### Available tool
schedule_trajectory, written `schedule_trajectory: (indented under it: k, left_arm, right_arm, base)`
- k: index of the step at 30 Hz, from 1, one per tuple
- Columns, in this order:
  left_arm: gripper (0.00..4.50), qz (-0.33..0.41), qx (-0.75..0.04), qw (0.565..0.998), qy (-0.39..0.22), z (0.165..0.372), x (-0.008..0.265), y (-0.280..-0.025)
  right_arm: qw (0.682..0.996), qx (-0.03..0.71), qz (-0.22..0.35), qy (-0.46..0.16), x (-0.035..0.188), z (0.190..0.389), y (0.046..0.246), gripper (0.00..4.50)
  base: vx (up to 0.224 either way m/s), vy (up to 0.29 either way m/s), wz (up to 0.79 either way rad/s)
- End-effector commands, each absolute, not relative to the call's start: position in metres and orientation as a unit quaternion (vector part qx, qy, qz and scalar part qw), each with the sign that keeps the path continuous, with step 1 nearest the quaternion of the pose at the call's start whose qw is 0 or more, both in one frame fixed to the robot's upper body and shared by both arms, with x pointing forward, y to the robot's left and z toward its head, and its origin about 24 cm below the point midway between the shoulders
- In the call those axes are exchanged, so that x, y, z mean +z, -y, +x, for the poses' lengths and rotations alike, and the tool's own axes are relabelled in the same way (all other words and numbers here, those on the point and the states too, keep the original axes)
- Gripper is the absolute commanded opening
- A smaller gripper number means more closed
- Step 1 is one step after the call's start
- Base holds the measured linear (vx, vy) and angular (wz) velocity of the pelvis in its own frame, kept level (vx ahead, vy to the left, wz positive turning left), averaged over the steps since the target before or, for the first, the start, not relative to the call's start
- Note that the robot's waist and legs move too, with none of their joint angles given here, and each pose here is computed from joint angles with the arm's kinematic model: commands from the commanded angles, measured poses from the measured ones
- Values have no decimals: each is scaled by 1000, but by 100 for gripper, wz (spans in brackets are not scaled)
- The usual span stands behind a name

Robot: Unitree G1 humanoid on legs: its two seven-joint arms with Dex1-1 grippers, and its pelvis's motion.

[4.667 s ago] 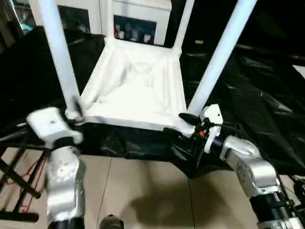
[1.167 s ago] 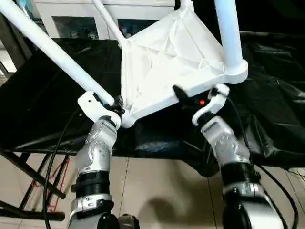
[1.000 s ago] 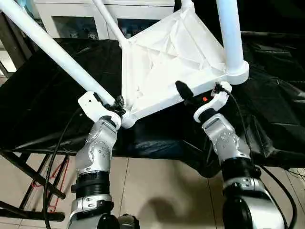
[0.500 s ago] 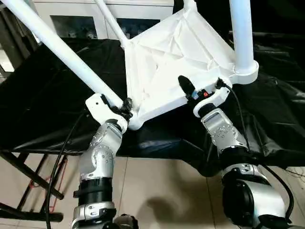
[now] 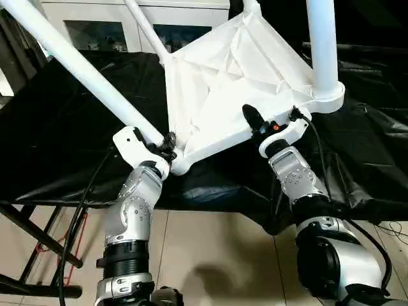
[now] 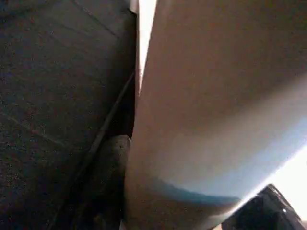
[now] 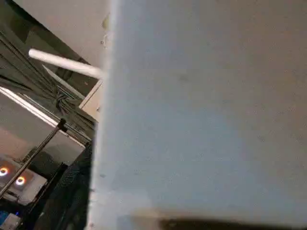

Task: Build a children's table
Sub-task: Flip table

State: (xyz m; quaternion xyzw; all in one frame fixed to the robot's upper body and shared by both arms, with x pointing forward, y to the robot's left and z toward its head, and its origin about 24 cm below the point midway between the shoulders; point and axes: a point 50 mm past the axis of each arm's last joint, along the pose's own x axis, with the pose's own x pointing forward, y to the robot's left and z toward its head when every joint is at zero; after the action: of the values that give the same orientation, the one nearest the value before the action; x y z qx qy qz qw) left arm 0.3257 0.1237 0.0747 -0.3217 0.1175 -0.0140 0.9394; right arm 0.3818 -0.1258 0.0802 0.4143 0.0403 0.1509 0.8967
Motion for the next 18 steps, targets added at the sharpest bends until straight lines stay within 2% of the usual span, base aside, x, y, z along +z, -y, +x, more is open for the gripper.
schedule_trajectory:
  k: [1,3,11,15,18]
  left_arm:
    - [296,-359,-90,915,-163,320,64,-98]
    - [308,-366,-115,910,-159,319,67,-96]
    - [374,-355,-100,916,-160,322,67,-101]
    - [399,-351,-110,914,-172,319,65,-109]
    - [427,-349,-94,913,-188,315,59,-120]
  right_arm:
    - [900,149,409,-30,89,386,126,240]
    - [901,142,408,-28,89,387,128,226]
    - [909,118,399,-12,93,389,137,217]
    - [918,64,391,17,103,395,159,217]
    - [906,17,421,44,112,397,181,216]
  base:
    - [0,0,0]
    - [0,0,0]
    - [0,0,0]
    - [0,0,0]
    - [0,0,0]
